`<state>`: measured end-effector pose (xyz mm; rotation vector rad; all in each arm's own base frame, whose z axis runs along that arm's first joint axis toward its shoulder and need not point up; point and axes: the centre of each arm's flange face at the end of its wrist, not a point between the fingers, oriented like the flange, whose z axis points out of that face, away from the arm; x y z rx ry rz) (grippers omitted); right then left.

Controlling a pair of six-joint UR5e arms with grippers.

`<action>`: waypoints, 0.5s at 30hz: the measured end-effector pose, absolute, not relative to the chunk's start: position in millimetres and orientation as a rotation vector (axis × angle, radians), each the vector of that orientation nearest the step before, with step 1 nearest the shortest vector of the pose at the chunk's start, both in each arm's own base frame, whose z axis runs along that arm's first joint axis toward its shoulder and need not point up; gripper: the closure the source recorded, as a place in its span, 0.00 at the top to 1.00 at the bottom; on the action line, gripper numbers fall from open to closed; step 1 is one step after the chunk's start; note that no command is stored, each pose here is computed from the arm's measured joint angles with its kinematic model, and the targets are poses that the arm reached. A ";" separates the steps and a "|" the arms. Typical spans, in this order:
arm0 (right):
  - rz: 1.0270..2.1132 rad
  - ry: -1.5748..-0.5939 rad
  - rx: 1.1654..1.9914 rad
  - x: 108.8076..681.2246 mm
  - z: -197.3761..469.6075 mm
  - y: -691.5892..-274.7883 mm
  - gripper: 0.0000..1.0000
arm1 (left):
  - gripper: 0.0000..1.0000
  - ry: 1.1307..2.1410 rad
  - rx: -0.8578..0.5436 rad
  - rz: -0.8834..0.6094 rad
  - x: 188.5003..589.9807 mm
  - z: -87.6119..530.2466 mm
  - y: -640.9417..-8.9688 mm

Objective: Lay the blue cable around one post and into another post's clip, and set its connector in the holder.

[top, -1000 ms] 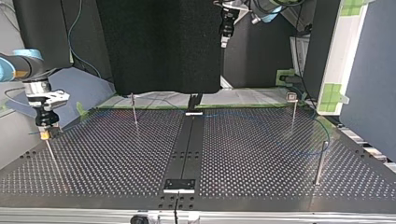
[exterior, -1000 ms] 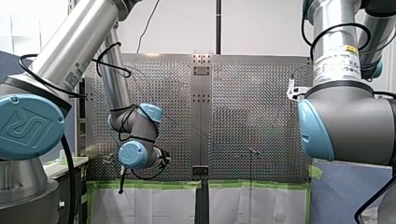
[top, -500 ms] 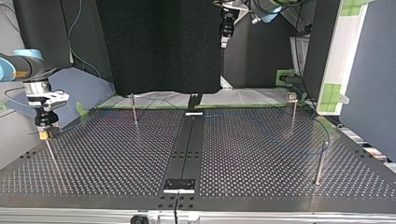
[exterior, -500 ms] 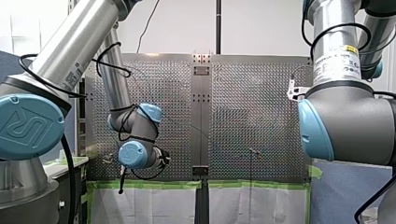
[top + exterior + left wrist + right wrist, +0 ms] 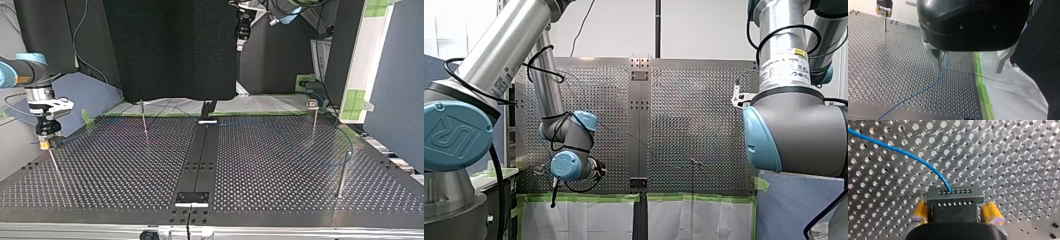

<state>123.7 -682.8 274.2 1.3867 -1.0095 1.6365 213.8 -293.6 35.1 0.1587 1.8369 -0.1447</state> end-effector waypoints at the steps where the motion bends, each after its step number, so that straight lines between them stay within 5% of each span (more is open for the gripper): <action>1: 1.634 -1.012 1.383 123.4 274.2 -683.0 1.00 | 1.00 1.837 0.159 -0.144 213.8 35.1 -293.5; 15: 1.617 -1.025 1.358 122.5 274.6 -684.2 1.00 | 1.00 1.837 0.161 -0.143 213.8 35.0 -293.5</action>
